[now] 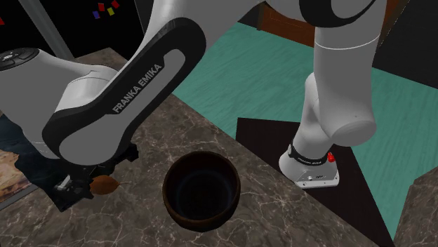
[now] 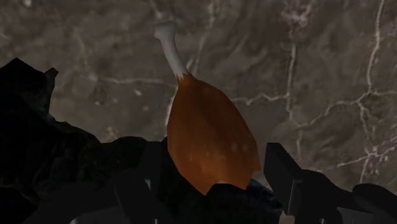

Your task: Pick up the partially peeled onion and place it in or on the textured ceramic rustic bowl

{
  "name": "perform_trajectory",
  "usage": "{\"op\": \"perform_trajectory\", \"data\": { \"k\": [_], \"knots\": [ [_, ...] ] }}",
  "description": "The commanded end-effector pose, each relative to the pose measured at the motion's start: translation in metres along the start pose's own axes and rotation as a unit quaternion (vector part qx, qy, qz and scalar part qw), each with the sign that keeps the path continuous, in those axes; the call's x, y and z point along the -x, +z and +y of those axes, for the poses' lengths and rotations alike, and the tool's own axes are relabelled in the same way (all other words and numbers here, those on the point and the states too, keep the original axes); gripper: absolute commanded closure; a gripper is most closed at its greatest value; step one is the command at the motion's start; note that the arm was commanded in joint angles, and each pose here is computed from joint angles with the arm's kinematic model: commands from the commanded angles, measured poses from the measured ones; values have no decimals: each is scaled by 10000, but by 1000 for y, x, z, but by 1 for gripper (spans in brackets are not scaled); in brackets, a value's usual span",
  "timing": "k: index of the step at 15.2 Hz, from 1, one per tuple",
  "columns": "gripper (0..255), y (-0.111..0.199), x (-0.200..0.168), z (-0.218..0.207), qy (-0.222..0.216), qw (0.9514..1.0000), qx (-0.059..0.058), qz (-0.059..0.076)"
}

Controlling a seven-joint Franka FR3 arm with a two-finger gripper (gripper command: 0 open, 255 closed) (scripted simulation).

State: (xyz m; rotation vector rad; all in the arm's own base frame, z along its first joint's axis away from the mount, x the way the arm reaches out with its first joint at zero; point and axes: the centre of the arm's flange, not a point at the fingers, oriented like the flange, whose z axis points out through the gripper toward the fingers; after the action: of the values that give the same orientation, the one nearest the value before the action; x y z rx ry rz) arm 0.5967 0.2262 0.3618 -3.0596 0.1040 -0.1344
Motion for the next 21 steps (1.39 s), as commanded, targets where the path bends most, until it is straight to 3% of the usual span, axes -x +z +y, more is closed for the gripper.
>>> {"op": "perform_trajectory", "data": {
  "k": [1, 9, 21],
  "knots": [
    [255, 1, 0, 0, 1, 10000, 1, -5],
    [255, 1, 0, 0, 1, 10000, 1, -5],
    [255, -62, -5, -5, 1, 10000, 1, -5]
  ]
}}
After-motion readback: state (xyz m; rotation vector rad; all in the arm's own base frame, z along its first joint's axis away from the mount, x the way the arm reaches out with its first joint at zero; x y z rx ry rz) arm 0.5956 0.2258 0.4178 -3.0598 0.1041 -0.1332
